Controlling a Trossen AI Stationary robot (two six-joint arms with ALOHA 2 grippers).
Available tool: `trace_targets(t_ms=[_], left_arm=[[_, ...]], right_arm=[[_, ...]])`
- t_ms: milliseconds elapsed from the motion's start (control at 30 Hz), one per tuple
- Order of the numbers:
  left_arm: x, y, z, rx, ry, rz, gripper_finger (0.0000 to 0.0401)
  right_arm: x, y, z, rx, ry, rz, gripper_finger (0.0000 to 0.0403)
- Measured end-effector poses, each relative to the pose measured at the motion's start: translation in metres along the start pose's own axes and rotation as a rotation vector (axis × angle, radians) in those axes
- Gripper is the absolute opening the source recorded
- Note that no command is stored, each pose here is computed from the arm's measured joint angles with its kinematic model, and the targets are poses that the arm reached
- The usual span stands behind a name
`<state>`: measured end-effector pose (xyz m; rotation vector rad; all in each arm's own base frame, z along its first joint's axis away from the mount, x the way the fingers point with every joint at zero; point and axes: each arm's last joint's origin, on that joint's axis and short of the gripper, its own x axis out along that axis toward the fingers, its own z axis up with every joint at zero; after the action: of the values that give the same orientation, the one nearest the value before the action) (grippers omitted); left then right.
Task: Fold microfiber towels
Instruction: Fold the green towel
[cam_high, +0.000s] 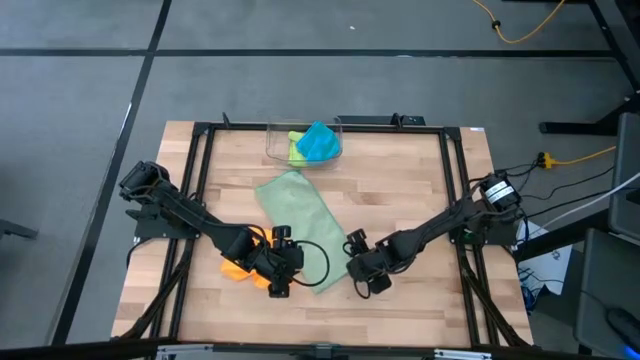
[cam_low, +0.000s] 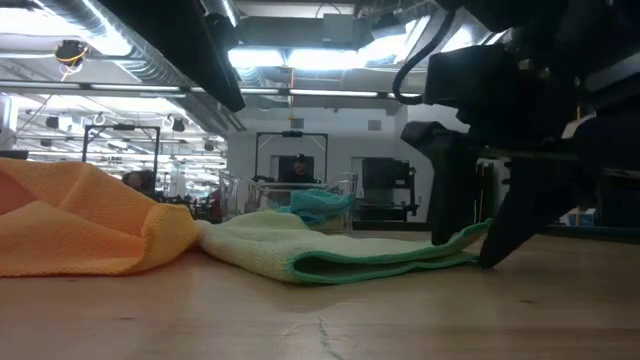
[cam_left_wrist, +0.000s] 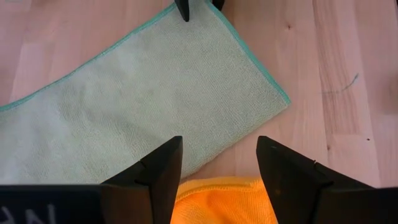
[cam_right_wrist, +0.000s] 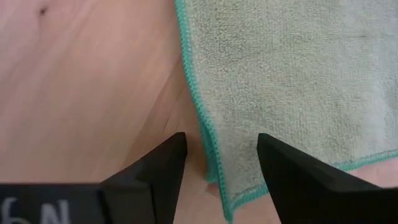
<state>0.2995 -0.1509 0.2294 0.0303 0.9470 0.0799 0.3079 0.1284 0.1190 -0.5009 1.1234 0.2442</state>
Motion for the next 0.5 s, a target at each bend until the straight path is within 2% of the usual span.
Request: trace_targets(t_ms=[200, 300, 500], left_arm=[[0.0, 0.0, 0.0, 0.0, 0.0, 0.0, 0.0199], [0.0, 0.0, 0.0, 0.0, 0.0, 0.0, 0.0201], [0.0, -0.001, 0.0, -0.008, -0.002, -0.007, 0.0199]], right_arm=[[0.004, -0.011, -0.002, 0.035, -0.002, 0.022, 0.0155], [0.005, -0.015, -0.003, 0.057, -0.001, 0.058, 0.0121], [0.006, -0.016, -0.004, 0.059, 0.005, 0.053, 0.0049]])
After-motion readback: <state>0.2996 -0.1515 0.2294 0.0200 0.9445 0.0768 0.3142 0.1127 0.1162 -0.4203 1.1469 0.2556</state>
